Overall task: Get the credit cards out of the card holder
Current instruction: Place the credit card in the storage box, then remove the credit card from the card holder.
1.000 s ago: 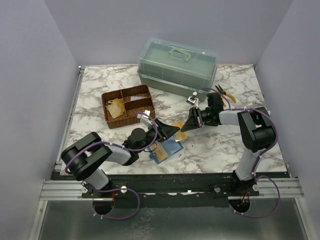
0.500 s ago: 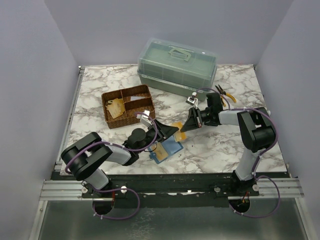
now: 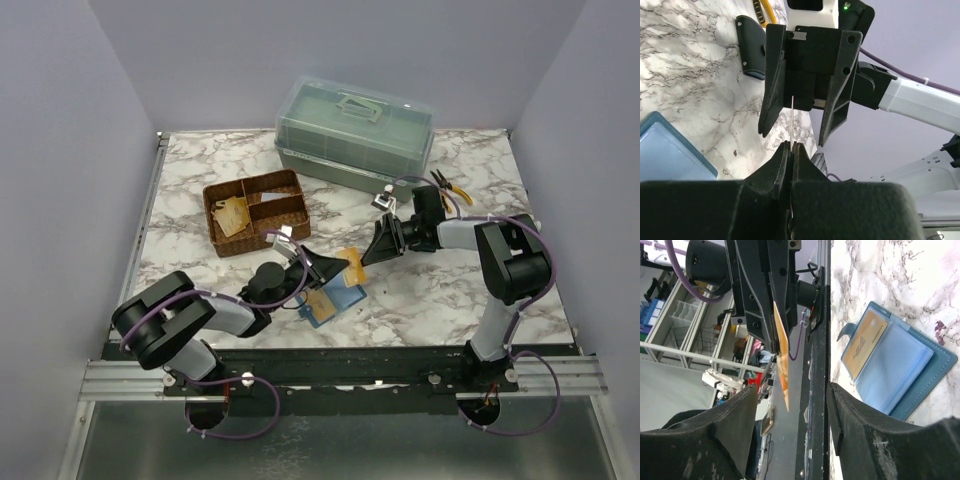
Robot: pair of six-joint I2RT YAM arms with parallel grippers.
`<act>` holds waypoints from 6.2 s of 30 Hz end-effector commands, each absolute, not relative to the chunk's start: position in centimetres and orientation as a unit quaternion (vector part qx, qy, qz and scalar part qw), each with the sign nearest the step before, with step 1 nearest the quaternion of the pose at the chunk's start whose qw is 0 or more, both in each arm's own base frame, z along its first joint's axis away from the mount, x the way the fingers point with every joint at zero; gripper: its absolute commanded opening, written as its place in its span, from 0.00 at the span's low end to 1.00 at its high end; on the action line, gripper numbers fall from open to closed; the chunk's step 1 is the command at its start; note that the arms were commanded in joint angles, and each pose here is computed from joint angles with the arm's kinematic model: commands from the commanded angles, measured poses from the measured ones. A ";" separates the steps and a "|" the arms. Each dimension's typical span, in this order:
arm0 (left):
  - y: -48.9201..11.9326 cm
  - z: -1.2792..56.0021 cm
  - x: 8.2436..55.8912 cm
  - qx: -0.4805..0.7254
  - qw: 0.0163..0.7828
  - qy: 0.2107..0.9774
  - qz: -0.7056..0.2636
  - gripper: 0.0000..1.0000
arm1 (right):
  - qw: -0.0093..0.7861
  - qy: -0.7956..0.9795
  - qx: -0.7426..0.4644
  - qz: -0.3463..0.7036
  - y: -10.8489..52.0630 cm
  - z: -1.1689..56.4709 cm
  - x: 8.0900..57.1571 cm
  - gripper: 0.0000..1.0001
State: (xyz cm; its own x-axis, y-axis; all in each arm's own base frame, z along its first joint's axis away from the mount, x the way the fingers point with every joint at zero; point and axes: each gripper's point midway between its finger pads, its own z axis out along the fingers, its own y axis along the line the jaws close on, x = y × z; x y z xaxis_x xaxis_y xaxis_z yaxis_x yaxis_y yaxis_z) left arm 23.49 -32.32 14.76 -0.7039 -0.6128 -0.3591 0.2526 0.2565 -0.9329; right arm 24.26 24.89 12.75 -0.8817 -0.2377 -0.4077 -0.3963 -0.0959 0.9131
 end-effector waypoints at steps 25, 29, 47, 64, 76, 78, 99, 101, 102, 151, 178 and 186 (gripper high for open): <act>-3.3 16.8 33.3 -0.285 0.455 0.807 -0.247 0.00 | 0.079 0.661 -0.263 0.698 25.0 13.9 24.3 0.68; -2.4 16.3 35.8 -0.242 0.448 0.826 -0.244 0.00 | 0.078 0.660 -0.263 0.700 25.0 14.0 24.2 0.68; -0.2 12.7 43.1 -0.230 0.389 0.860 -0.236 0.20 | 0.075 0.656 -0.262 0.704 25.0 14.0 24.1 0.67; -0.5 19.7 41.0 -0.239 0.471 0.805 -0.270 0.99 | 0.084 0.655 -0.270 0.701 25.1 14.3 24.3 0.67; -7.0 22.1 32.5 -0.208 0.443 0.747 -0.451 0.97 | 0.130 0.658 -0.308 0.674 25.0 14.5 24.5 0.67; -8.6 22.2 31.0 -0.194 0.436 0.746 -0.465 0.97 | 0.133 0.659 -0.311 0.672 25.1 14.4 24.4 0.67; -22.3 18.3 23.2 -0.131 0.365 0.786 -0.482 0.97 | 0.162 0.664 -0.343 0.645 25.0 14.4 24.4 0.67; -23.2 18.0 22.7 -0.127 0.361 0.790 -0.479 0.97 | 0.162 0.664 -0.343 0.644 25.0 14.3 24.4 0.67; -23.6 17.8 22.5 -0.125 0.358 0.792 -0.478 0.97 | 0.161 0.665 -0.343 0.644 25.0 14.3 24.4 0.67; -28.9 11.9 16.8 -0.118 0.312 0.826 -0.454 0.97 | 0.123 0.676 -0.341 0.642 27.0 12.6 22.3 0.66; -24.8 6.2 16.7 -0.212 0.317 0.833 -0.400 0.76 | 0.022 0.762 -0.289 0.580 30.9 5.7 20.8 0.24; -24.1 6.0 16.6 -0.218 0.318 0.836 -0.390 0.75 | 0.027 0.814 -0.250 0.523 30.6 2.8 22.1 0.24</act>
State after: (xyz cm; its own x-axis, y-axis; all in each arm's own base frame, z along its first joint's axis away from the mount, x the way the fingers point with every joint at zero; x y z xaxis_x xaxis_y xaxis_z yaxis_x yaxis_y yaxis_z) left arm 16.58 -25.01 6.59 -0.7211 -0.5955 -0.3541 -0.0906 0.5878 -0.8039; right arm 20.65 30.40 4.67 -0.8542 -0.4077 -0.3227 -0.4358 0.2230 0.8720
